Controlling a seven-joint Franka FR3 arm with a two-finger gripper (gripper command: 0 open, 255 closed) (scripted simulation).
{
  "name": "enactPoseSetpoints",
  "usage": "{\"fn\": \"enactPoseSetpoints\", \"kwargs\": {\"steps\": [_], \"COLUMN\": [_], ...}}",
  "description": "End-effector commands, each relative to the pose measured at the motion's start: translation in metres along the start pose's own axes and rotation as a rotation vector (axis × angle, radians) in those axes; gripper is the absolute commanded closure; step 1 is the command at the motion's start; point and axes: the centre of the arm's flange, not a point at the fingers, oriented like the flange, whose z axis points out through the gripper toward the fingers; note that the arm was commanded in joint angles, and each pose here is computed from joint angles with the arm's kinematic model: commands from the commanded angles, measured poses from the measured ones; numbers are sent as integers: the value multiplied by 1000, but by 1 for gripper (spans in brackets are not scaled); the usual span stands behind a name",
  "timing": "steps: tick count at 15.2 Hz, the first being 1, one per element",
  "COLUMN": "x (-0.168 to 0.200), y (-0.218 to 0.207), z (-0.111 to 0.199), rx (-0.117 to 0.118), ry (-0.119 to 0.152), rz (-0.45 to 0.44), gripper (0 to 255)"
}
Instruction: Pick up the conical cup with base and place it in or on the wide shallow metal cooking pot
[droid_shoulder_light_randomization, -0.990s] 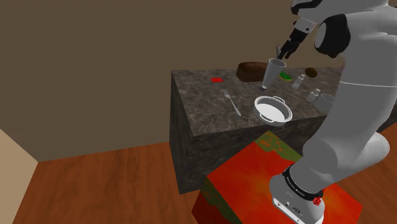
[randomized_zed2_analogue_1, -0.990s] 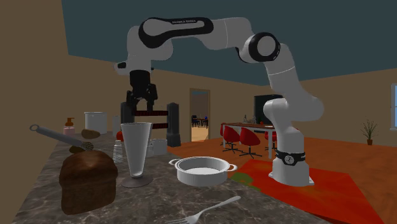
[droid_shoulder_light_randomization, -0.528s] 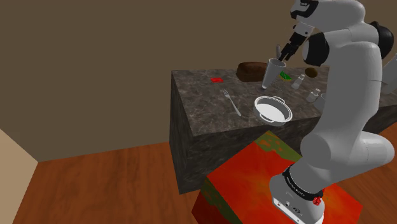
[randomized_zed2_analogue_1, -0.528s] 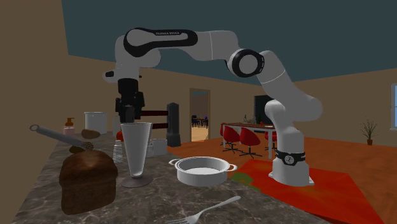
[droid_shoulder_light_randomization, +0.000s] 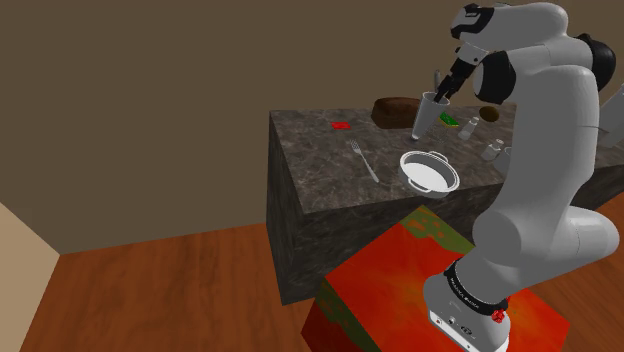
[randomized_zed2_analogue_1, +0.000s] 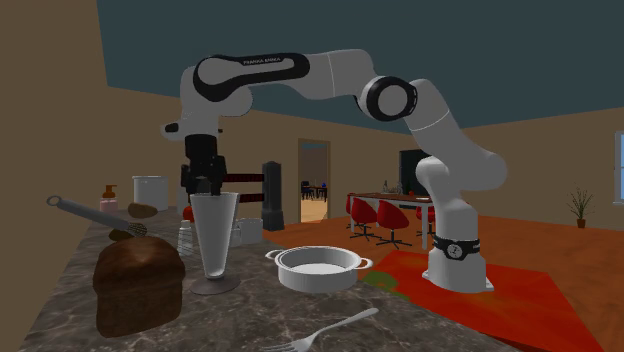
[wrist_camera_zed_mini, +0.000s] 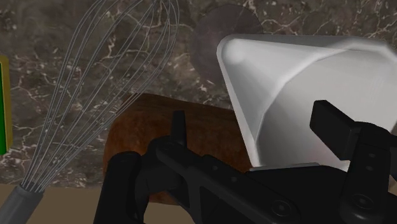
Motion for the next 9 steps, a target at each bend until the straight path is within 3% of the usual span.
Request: {"fn": "enactPoseSetpoints", "kwargs": {"steps": [1, 4, 5, 9], "x": [0, 0, 0, 0], "y": [0, 0, 0, 0], "z": [1, 1, 1, 1], "rx": [0, 0, 0, 0], "ry": [0, 0, 0, 0], "rz": [0, 0, 0, 0], "gripper": [0, 0, 255, 255]}}
